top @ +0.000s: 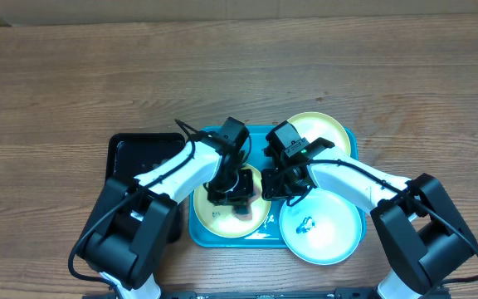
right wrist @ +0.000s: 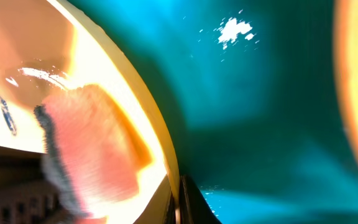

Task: Clean dirty plates on tray and stack at the side
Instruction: 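Scrub the yellow plate surface with the sponge in the left gripper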

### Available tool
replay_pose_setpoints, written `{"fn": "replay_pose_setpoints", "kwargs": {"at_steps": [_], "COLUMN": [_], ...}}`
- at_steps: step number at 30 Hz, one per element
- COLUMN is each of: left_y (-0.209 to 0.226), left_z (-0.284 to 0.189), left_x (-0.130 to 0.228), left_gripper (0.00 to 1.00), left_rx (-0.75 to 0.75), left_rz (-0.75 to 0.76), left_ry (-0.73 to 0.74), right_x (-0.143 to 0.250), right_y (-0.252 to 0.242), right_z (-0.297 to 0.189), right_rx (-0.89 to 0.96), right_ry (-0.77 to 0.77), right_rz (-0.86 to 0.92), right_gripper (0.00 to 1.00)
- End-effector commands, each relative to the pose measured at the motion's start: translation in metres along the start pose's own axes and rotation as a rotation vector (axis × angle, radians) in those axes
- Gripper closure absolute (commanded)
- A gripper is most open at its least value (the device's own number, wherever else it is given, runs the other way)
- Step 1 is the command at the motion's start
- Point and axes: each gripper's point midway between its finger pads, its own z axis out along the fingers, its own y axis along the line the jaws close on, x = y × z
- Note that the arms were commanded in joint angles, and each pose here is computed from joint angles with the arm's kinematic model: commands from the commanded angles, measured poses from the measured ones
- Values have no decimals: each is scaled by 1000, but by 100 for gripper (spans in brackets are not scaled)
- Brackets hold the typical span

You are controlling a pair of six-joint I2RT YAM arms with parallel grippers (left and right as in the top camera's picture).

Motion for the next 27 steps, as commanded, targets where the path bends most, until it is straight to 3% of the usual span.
{"fn": "replay_pose_setpoints", "kwargs": {"at_steps": [1,7,19,21,27], "left_y": [71,109,157,152,77], "left_z": [1,-13,-46,-43,-12], "left_x": [-2,-7,-29,-30,-30], "left_gripper": [96,96,96,96,96], "left_rx": [-270,-404,-703,-674,-294], "left_rz": [-129,-206,-383,-365,15], "left_ry": [-12,-46,-291,-279,-84], "right_x": [6,6,8,8,10], "right_y": [0,0,2,2,1], "right_z": [5,5,5,5,5], "right_rx": [-1,-1,-14,-13,-10], "right_ry": [26,27,34,36,41], "right_rz": [-5,-5,-4,-3,-2], "right_gripper": [96,96,96,96,96]}}
